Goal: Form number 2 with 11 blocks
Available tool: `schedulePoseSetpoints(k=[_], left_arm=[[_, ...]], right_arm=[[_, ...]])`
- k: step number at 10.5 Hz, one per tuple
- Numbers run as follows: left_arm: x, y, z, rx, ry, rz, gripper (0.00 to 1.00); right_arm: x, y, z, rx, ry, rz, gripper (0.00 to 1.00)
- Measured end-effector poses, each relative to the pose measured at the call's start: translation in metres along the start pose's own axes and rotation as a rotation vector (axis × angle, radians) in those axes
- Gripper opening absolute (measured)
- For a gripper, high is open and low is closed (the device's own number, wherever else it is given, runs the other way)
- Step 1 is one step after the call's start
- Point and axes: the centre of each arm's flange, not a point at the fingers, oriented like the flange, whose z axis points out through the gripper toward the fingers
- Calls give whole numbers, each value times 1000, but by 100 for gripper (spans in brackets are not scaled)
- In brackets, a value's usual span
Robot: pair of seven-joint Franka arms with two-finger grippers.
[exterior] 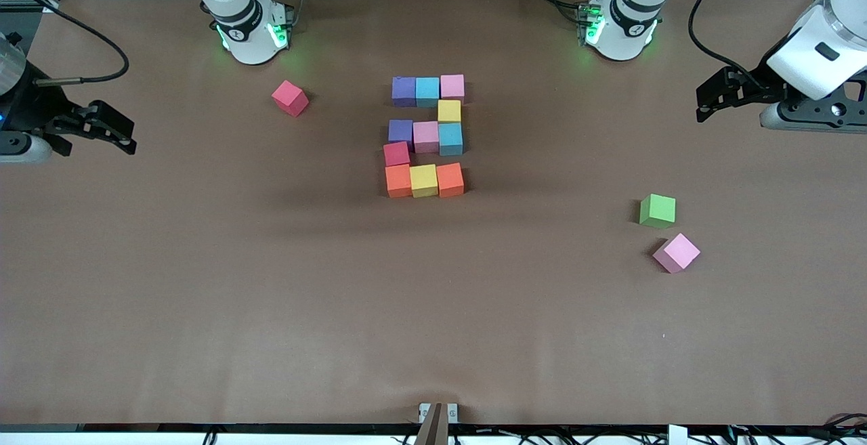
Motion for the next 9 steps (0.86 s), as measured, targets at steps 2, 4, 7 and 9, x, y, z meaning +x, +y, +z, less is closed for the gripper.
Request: schedulePoseSetpoints(k=[2,4,7,9], left_arm=[[-2,0,-3,0,5,-1,100],[-9,0,-9,2,3,-5,100],[-13,-1,-15,6,9,-7,100],[-13,0,-15,12,9,-5,100]], right_arm=[[-1,-15,1,-1,-3,-26,100],[-2,-28,1,-5,-3,-47,100],[-2,-27,2,-6,-4,-47,100],[-1,-21,5,-7,-11,-44,100]])
